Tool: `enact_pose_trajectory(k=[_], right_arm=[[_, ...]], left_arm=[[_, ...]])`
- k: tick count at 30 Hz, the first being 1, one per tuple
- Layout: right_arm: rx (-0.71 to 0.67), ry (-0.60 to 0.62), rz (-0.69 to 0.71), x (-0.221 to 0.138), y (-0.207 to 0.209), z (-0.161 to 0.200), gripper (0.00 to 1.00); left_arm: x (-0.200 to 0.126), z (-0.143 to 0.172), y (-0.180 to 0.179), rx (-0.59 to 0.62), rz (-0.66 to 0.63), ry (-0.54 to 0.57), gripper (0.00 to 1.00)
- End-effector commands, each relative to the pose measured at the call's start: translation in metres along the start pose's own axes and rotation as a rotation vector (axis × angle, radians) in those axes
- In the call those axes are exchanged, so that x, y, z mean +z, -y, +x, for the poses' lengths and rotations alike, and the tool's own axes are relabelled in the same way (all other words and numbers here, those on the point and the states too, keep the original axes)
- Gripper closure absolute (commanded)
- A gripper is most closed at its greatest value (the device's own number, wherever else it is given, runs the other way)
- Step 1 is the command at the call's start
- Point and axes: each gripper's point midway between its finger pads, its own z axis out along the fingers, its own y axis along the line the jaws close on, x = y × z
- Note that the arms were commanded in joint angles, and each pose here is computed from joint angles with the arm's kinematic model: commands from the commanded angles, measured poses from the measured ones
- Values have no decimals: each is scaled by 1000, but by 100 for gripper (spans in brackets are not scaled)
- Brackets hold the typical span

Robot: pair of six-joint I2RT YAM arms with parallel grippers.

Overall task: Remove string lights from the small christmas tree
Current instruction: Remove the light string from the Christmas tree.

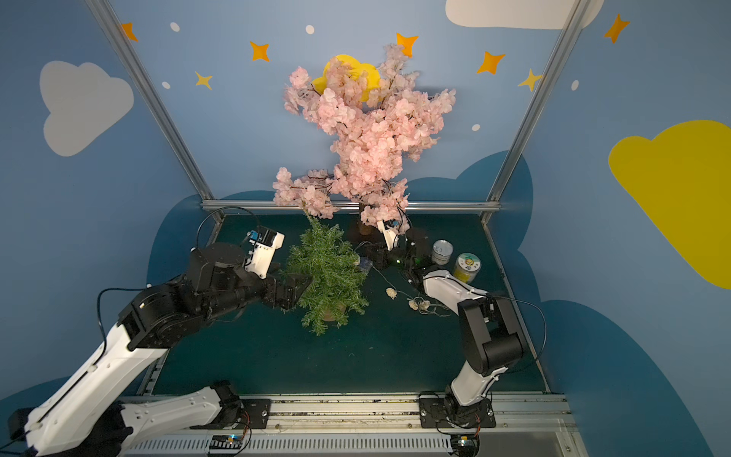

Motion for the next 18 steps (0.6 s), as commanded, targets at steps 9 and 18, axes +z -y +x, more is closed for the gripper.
enact_pose_trajectory(k=[9, 18], right_arm=[[23, 52, 43, -4, 10, -42, 100], [164, 91, 182, -23, 68, -47, 100]], left_arm=[[-4, -1, 1, -6, 3, -4, 1], [-6, 0, -1, -16, -5, -2, 1]])
